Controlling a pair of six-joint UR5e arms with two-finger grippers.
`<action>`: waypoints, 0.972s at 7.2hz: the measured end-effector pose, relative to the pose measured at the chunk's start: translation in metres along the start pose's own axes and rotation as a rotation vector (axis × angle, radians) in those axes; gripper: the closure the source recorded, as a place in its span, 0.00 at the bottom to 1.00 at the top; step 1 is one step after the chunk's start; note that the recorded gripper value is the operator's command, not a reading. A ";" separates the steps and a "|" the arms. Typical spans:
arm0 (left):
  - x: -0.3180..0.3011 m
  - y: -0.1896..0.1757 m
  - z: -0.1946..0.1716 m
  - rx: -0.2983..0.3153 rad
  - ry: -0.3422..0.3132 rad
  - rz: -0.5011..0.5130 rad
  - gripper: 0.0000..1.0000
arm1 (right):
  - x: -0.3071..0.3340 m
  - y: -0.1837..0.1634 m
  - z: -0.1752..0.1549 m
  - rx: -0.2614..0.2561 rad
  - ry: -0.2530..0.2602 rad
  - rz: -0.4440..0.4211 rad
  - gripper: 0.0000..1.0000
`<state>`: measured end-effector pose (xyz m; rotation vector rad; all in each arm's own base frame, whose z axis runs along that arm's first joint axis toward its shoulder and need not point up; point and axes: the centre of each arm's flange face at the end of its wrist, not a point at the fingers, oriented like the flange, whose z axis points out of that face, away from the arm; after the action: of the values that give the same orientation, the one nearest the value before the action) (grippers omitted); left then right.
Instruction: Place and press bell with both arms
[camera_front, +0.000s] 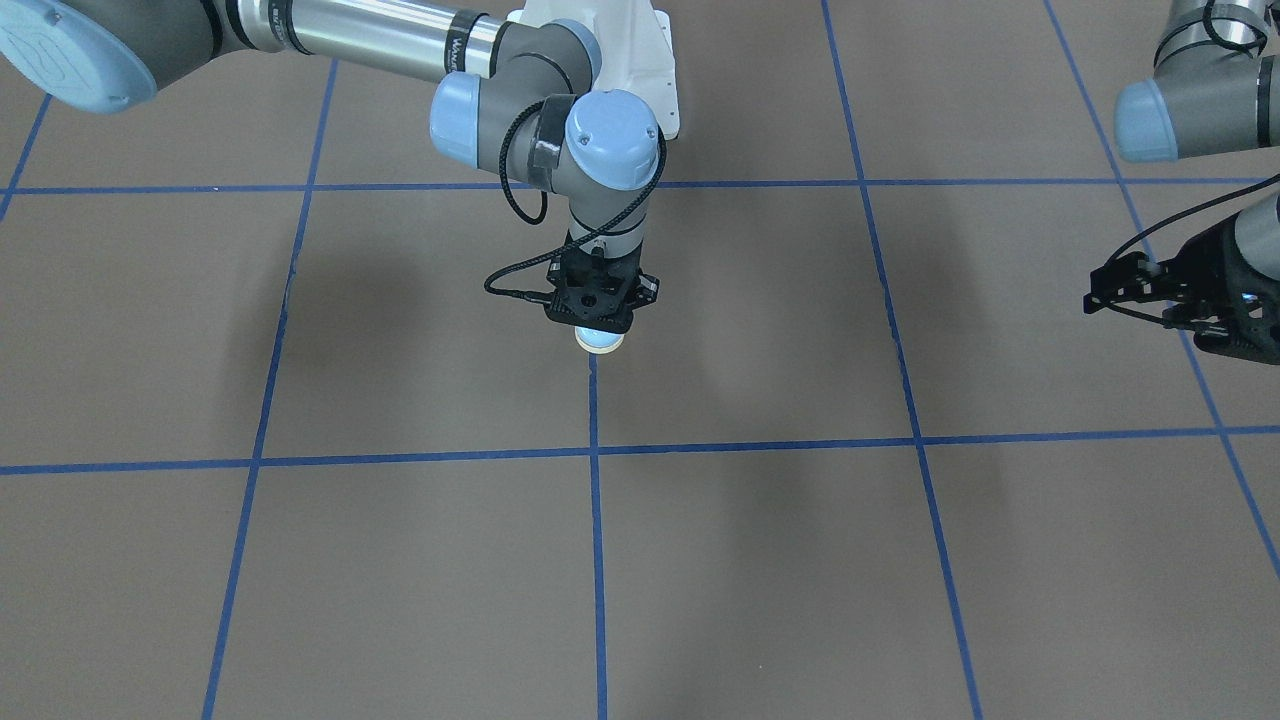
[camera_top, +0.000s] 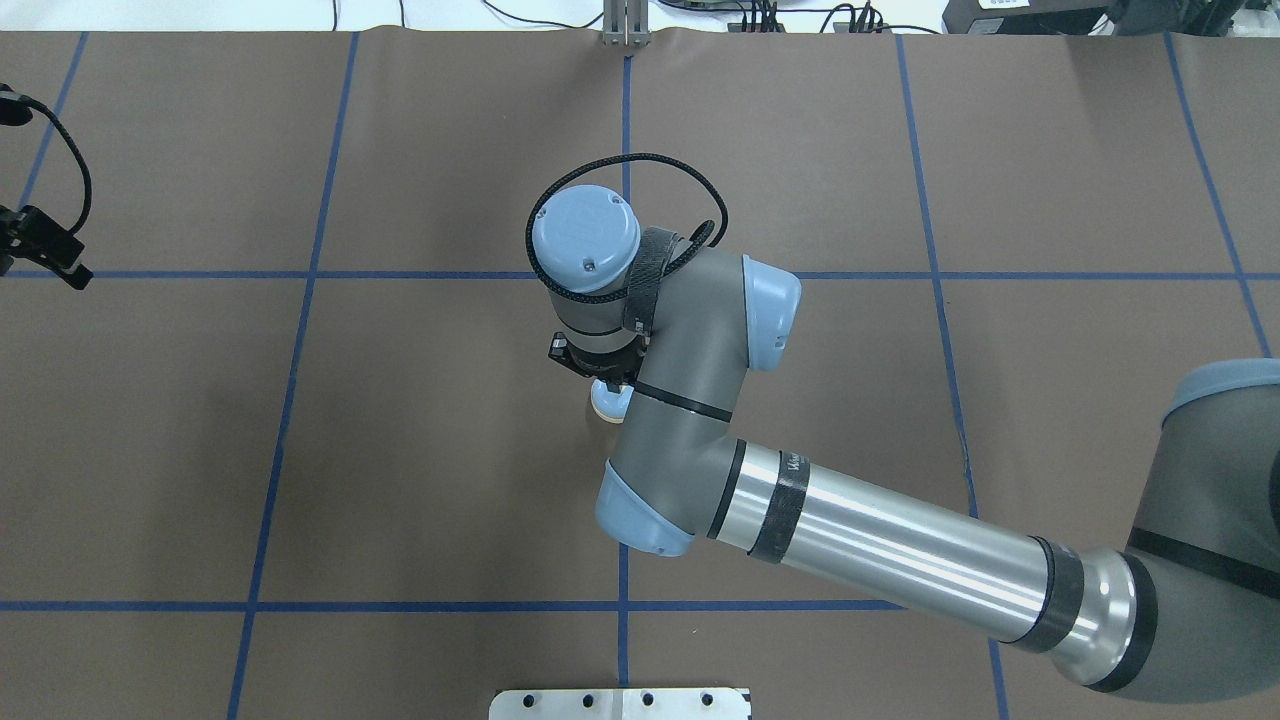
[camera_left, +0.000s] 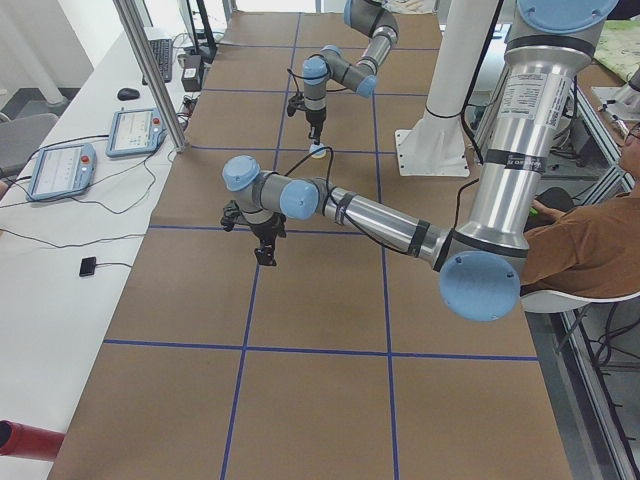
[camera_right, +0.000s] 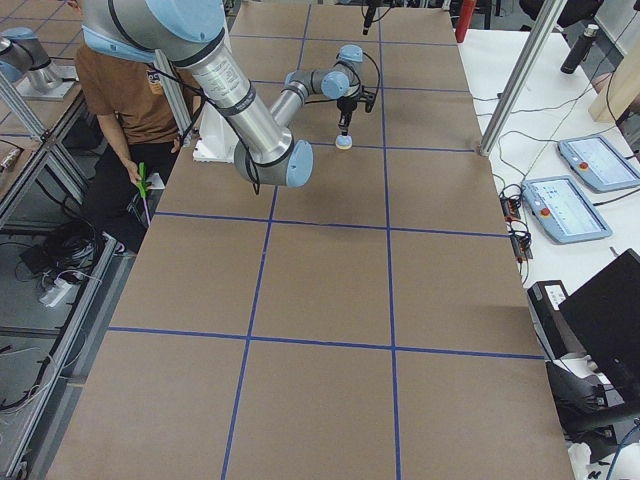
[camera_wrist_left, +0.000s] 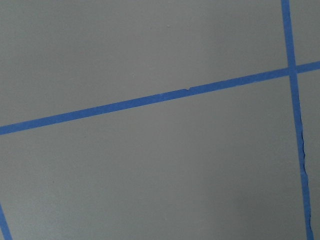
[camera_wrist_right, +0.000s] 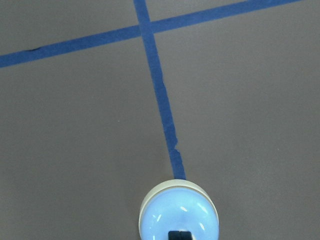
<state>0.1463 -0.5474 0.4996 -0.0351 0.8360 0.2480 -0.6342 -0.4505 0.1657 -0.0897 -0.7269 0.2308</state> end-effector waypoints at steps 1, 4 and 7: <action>0.000 0.000 0.000 0.001 0.000 0.000 0.01 | 0.001 0.000 0.001 -0.002 0.001 -0.001 1.00; 0.003 0.001 -0.002 0.004 0.002 0.002 0.01 | 0.001 0.003 0.004 -0.008 0.004 -0.008 1.00; 0.006 0.002 -0.006 0.008 0.003 0.000 0.01 | 0.021 -0.021 -0.021 -0.037 -0.034 0.014 1.00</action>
<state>0.1452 -0.5447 0.4913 -0.0278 0.8402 0.2448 -0.6009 -0.4659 0.1669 -0.1269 -0.7644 0.2327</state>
